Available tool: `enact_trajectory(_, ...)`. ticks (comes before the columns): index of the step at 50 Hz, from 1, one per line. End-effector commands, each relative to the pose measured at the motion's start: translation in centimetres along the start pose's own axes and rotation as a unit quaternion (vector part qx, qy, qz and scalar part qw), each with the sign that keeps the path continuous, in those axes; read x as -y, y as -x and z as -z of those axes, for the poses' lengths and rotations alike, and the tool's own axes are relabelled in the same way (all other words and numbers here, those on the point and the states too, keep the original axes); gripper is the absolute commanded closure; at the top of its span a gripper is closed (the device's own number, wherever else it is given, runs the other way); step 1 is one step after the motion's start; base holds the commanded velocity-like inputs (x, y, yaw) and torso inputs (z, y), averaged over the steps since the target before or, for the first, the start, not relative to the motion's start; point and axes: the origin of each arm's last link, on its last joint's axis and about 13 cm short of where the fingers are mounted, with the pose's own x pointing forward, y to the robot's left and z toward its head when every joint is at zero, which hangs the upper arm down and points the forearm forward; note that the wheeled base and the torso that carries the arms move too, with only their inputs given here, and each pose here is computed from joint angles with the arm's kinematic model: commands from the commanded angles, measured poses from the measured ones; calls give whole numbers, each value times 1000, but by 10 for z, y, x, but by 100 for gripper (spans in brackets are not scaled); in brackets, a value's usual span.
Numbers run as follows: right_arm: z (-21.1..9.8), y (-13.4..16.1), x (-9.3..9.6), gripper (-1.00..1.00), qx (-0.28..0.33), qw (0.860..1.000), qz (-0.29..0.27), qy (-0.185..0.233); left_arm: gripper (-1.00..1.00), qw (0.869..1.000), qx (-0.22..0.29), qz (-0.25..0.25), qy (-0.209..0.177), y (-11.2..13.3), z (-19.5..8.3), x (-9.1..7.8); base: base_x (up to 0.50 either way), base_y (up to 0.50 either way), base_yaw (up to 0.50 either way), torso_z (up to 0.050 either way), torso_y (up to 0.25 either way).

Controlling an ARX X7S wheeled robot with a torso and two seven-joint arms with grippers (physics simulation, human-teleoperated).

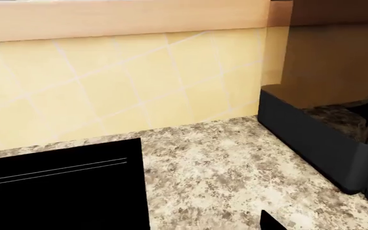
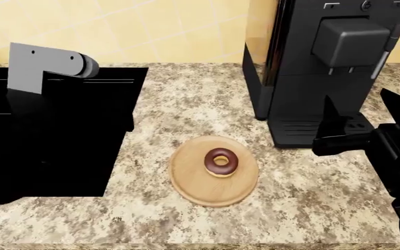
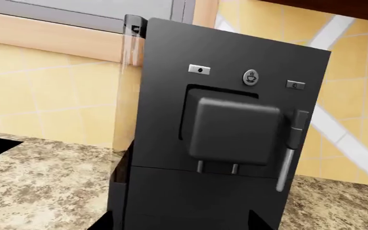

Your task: Place the pastries on the plates.

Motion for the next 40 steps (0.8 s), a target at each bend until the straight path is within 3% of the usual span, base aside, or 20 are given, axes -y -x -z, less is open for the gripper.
enact_trajectory(1, -1, 0, 0, -100, 4, 1000, 2, 5, -100, 1000, 16, -18, 6, 10, 2, -5, -133, 285, 0, 0, 0)
enact_trajectory(24, -1, 1, -1, -100, 0, 1000, -1, 22, -100, 999, 26, -22, 24, 13, 1, -8, -218, 489, 0, 0, 0)
enact_trajectory(40, 0, 1, -2, -100, -1, 999, -5, 44, -100, 999, 22, -21, 27, 16, 8, -10, -16, 500, 0, 0, 0)
